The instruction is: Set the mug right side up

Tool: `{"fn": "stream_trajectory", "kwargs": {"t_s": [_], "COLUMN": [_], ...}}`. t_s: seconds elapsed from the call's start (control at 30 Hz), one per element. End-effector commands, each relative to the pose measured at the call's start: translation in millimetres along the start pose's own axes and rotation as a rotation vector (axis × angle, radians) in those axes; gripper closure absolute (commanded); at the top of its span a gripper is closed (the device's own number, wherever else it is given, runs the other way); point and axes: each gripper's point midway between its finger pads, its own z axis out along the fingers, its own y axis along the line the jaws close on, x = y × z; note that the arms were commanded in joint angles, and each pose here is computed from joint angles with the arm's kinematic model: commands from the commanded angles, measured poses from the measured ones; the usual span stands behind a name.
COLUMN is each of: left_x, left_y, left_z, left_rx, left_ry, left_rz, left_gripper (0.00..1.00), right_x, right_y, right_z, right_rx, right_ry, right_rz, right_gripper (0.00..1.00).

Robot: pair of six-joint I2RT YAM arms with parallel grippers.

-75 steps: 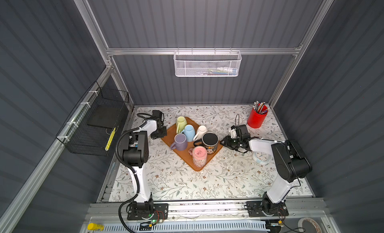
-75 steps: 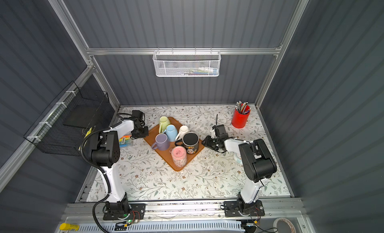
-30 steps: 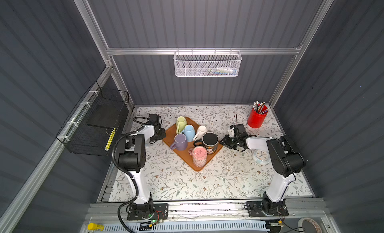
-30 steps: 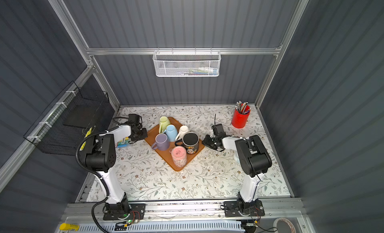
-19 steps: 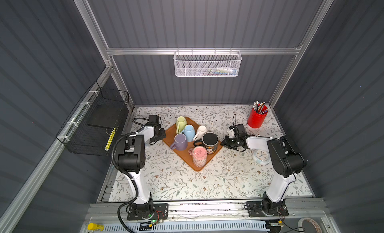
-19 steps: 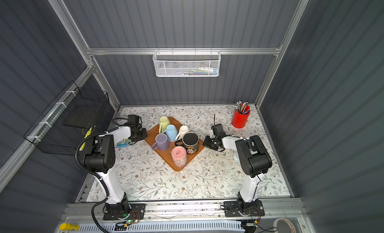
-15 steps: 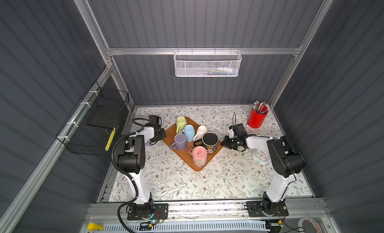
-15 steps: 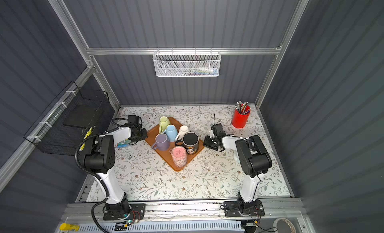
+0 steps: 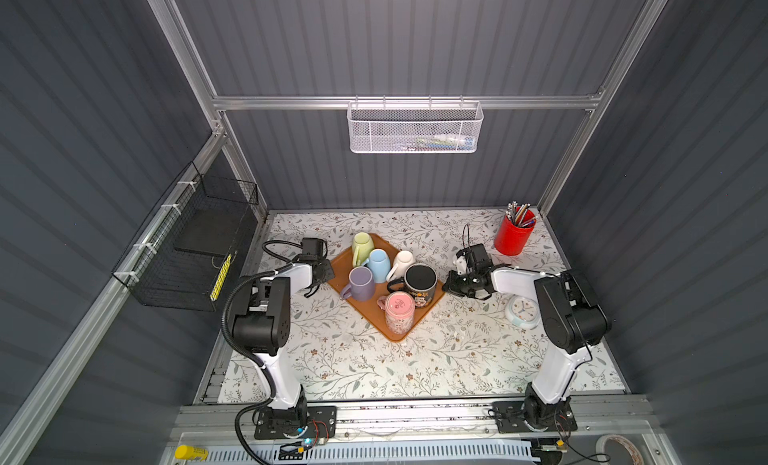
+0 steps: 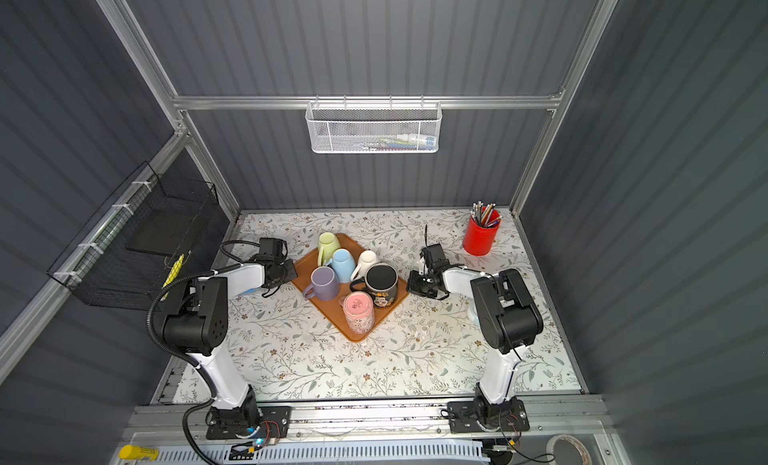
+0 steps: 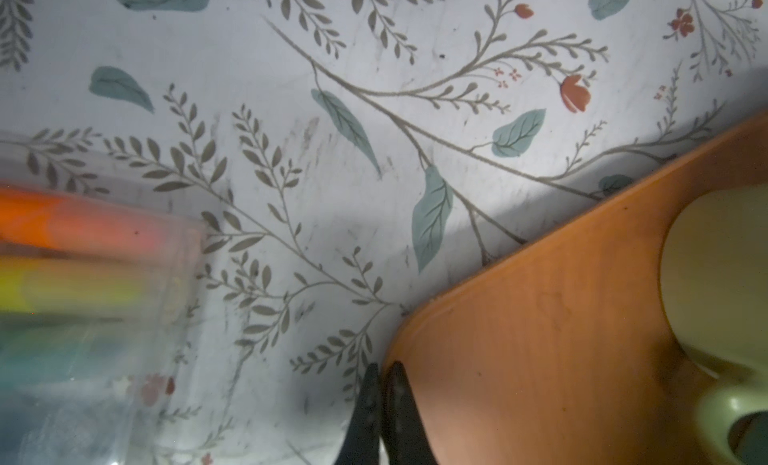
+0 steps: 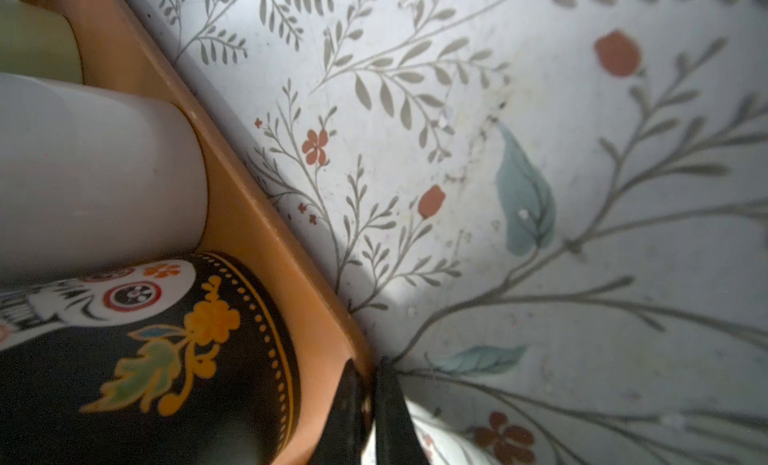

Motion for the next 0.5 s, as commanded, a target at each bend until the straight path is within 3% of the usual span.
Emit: {"fn": "stream_trajectory", "kwargs": {"t_s": [0.0,0.47], "left_x": [99,145], "left_y": [-4,-9], "left_z": [-6,-42], "left_rx": [0.017,0.078], "left_ry": [0.3,0.299], "left_rz": [0.027,0.005], "left_gripper": [1.0,1.0], "right_x": [7,3], "right_y": [-25,-29], "right_z": [3,-1], "right_rx": [0.079,0.102], "right_ry": [0.045,0.072], "right_rz": [0.068,0.021], "right_gripper": [1.0,1.0]}}
